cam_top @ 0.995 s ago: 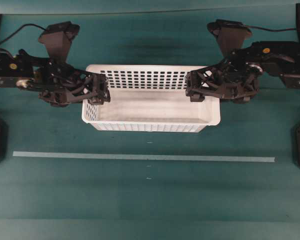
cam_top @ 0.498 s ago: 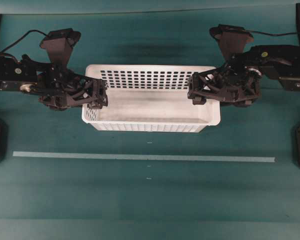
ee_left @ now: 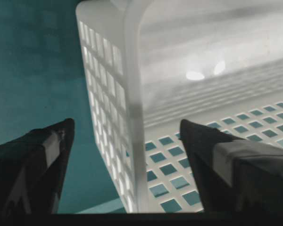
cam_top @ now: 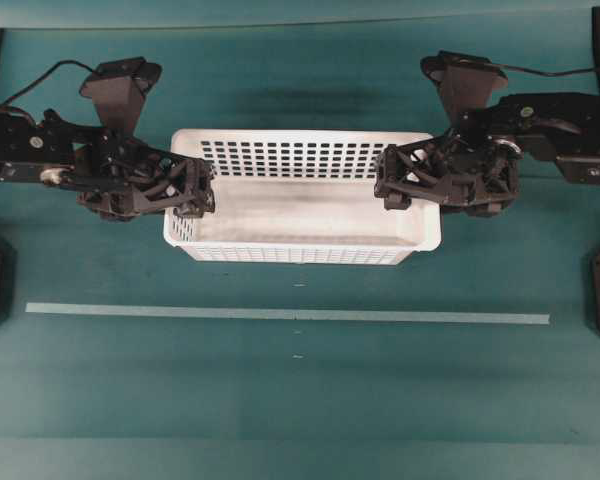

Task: Lift the white basket with both hands.
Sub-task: 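Close both grippers on the white basket's end rims, then lift the basket with both grippers and pull it toward the front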

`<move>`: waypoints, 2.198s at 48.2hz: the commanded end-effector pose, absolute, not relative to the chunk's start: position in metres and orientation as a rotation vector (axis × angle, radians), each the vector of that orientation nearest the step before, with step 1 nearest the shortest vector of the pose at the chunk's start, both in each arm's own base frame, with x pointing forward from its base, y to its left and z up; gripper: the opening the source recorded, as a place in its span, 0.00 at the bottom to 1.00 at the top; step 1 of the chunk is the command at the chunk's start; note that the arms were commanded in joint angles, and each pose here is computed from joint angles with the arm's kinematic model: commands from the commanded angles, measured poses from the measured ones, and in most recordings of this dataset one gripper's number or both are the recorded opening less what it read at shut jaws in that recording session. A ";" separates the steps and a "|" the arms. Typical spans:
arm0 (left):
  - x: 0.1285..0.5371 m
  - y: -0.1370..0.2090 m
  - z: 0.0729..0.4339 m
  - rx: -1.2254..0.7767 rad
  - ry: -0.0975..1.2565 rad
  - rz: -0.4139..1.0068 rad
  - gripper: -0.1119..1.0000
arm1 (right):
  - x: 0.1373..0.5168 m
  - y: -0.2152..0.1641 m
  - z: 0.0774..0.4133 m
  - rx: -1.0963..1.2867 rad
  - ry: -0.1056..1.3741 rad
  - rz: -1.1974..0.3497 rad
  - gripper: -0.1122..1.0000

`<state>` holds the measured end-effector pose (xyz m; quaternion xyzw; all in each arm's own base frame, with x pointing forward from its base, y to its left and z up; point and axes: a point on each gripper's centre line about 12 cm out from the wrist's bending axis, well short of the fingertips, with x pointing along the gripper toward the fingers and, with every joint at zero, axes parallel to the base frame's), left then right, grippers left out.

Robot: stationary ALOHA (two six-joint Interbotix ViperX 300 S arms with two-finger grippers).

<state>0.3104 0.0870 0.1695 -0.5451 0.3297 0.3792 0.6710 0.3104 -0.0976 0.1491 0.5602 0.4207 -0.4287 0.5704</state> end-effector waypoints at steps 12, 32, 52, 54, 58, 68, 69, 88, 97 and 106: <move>0.310 0.088 0.172 -1.228 0.706 0.830 0.34 | 0.319 -0.098 0.151 1.319 0.934 -0.974 0.41; 0.303 0.086 0.171 -1.231 0.698 0.827 0.16 | 0.318 -0.096 0.147 1.318 0.947 -0.978 0.26; 0.307 0.087 0.186 -1.236 0.660 0.804 0.16 | 0.321 -0.098 0.157 1.312 0.926 -0.961 0.26; 0.308 0.088 0.192 -1.238 0.641 0.794 0.16 | 0.322 -0.097 0.161 1.312 0.924 -0.956 0.26; 0.308 0.087 0.199 -1.239 0.623 0.781 0.16 | 0.320 -0.096 0.168 1.309 0.935 -0.955 0.26; 0.306 0.087 0.199 -1.239 0.635 0.790 0.16 | 0.314 -0.094 0.173 1.301 0.957 -0.960 0.26; 0.306 0.087 0.199 -1.239 0.636 0.791 0.16 | 0.314 -0.094 0.173 1.301 0.957 -0.960 0.26; 0.303 0.083 0.202 -1.246 0.629 0.784 0.16 | 0.313 -0.088 0.171 1.291 0.976 -0.954 0.26; 0.296 0.076 0.208 -1.264 0.613 0.768 0.16 | 0.306 -0.079 0.170 1.286 0.990 -0.946 0.26; 0.294 0.062 0.205 -1.289 0.628 0.752 0.16 | 0.301 -0.067 0.167 1.278 1.009 -0.932 0.26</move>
